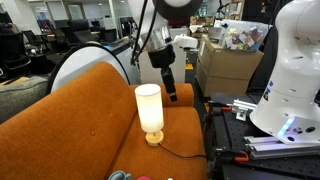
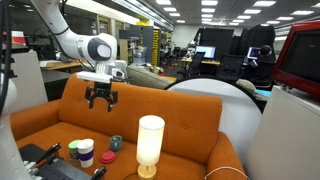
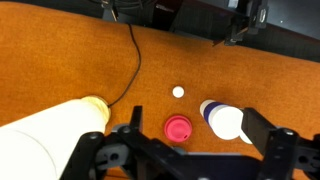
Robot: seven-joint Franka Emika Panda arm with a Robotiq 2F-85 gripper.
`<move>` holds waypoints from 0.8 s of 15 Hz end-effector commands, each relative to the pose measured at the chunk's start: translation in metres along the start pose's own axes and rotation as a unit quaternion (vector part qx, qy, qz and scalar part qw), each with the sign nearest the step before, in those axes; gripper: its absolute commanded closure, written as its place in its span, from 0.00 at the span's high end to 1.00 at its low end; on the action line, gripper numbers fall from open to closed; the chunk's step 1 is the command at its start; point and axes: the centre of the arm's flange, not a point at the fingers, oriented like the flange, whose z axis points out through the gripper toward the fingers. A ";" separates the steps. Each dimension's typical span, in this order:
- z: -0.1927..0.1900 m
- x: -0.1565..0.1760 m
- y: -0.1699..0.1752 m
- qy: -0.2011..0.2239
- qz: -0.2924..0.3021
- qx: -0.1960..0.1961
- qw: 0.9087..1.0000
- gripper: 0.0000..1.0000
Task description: Put the white object inside the white and blue coffee cup
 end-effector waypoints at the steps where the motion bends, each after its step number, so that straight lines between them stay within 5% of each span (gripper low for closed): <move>1: 0.040 0.028 -0.004 0.015 -0.048 -0.001 0.999 1.00; 4: 0.063 0.031 -0.007 -0.028 -0.058 0.006 0.998 1.00; 12: 0.066 0.028 -0.010 -0.021 -0.049 0.005 0.999 1.00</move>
